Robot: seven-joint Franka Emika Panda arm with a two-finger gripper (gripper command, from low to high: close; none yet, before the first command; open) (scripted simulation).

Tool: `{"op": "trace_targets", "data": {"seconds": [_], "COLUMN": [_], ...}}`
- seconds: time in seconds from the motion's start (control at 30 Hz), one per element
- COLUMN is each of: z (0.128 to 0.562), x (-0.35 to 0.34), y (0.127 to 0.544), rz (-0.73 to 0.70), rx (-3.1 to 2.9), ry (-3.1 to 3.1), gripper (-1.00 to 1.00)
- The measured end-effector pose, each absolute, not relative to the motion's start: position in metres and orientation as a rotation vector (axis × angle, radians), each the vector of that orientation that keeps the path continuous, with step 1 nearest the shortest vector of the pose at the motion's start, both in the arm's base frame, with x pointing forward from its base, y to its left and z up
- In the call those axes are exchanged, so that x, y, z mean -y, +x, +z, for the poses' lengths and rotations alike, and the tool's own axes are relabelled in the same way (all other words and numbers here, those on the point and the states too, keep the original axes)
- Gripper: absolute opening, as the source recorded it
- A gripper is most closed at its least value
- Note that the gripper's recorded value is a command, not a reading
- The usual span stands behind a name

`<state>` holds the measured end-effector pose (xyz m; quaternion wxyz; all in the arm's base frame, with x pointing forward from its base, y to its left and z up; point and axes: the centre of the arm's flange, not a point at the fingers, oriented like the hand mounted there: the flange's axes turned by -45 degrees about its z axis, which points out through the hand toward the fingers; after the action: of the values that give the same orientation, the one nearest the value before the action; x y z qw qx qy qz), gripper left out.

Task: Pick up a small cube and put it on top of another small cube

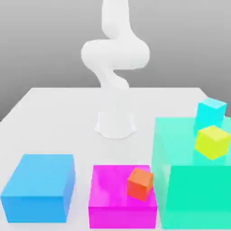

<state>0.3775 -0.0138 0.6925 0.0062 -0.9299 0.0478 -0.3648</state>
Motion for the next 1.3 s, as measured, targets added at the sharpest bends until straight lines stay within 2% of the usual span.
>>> {"op": "trace_targets", "data": {"seconds": [0.3,0.6,0.87,1.13,1.27,1.3], "z": [0.604,0.486,0.358,0.216,0.147,0.136], "x": [0.081,0.170,0.247,0.317,0.326,0.326], "y": [0.478,0.541,0.562,0.545,0.540,0.540], "rz": [-0.848,-0.559,-0.299,-0.037,-0.002,-0.001], "rx": [-0.631,-1.118,-1.518,-1.900,-1.949,-1.951], "ry": [-2.928,-2.850,-2.708,-2.497,-2.464,-2.463], "gripper": [0.00,0.00,0.00,0.00,0.00,-1.00]}}
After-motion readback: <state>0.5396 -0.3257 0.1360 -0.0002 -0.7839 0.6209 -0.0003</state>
